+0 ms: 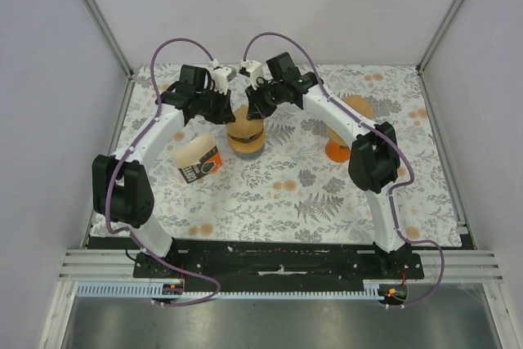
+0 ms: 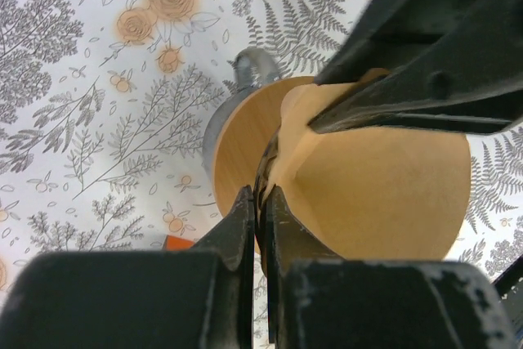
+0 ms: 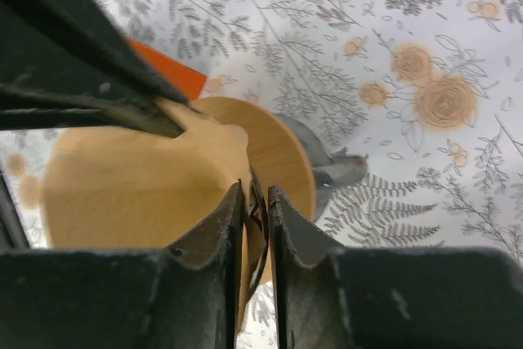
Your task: Place the coffee filter in the dripper
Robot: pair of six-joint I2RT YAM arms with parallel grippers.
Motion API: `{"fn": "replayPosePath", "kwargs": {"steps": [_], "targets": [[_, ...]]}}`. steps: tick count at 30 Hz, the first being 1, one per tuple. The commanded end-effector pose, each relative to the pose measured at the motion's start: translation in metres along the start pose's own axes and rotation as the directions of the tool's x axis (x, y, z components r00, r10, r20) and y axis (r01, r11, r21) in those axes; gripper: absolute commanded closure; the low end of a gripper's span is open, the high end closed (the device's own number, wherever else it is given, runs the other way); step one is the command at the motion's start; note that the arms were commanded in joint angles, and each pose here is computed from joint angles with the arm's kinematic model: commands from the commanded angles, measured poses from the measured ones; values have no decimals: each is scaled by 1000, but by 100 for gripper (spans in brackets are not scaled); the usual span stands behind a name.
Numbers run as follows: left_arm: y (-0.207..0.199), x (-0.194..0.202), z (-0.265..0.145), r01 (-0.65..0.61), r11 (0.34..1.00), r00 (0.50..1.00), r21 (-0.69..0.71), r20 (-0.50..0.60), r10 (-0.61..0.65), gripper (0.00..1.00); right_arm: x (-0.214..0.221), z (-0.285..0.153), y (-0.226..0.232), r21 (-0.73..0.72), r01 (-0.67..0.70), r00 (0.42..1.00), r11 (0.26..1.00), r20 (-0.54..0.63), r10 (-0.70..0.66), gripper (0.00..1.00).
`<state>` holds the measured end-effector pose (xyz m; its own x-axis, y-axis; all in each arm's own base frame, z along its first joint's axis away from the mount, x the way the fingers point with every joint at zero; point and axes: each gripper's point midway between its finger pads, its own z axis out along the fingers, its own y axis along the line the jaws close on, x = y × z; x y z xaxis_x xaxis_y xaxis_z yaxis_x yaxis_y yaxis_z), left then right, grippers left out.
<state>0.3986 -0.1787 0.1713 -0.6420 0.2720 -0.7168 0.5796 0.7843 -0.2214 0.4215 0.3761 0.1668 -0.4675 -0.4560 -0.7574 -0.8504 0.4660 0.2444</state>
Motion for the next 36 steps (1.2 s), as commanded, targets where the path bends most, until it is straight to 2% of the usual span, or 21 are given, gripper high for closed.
{"fn": "replayPosePath", "kwargs": {"steps": [1, 3, 6, 8, 14, 15, 18, 19, 20, 22, 23, 29, 33, 36], "targets": [[-4, 12, 2, -31, 999, 998, 10, -51, 32, 98, -1, -2, -11, 65, 54, 998, 996, 16, -55, 66], [-6, 13, 3, -33, 999, 998, 17, -55, 34, 98, 1, 0, -12, 66, 58, 998, 996, 18, -59, 50], [-10, 10, 4, -40, 999, 998, 30, -51, 42, 98, 8, 7, -15, 60, 54, 998, 997, 10, -55, 50], [-12, 10, 5, -43, 998, 998, 39, -52, 45, 98, 12, 13, -13, 40, 51, 999, 998, 5, -51, 59], [-12, 12, 5, -40, 998, 997, 43, -57, 42, 98, 22, 16, -15, 42, 52, 999, 998, -15, -51, 97], [-12, 12, 5, -40, 998, 998, 44, -56, 42, 98, 23, 15, -16, 49, 54, 998, 997, -16, -53, 100], [-12, 12, 5, -42, 998, 997, 41, -57, 44, 98, 22, 12, -17, 60, 65, 998, 996, -14, -64, 100], [-12, 11, 4, -42, 998, 997, 40, -56, 45, 98, 22, 12, -17, 62, 66, 998, 996, -15, -65, 92], [-12, 12, 4, -43, 998, 997, 40, -58, 45, 98, 22, 10, -17, 65, 64, 998, 996, -14, -64, 75], [-12, 12, 3, -43, 998, 997, 38, -57, 46, 98, 18, 6, -16, 71, 60, 998, 996, -6, -60, 54], [-12, 12, 3, -43, 998, 997, 39, -59, 45, 98, 16, 2, -16, 78, 56, 998, 995, 0, -56, 48], [-11, 16, 5, -35, 999, 997, 37, -70, 37, 98, -17, -34, -3, 98, 78, 993, 992, 80, -86, 29], [-12, 17, 6, -30, 999, 997, 45, -75, 33, 98, -45, -64, 11, 108, 146, 975, 983, 155, -162, 14], [-11, 17, 7, -30, 999, 997, 42, -75, 33, 98, -55, -79, 24, 92, 226, 950, 970, 197, -241, 7]]}}
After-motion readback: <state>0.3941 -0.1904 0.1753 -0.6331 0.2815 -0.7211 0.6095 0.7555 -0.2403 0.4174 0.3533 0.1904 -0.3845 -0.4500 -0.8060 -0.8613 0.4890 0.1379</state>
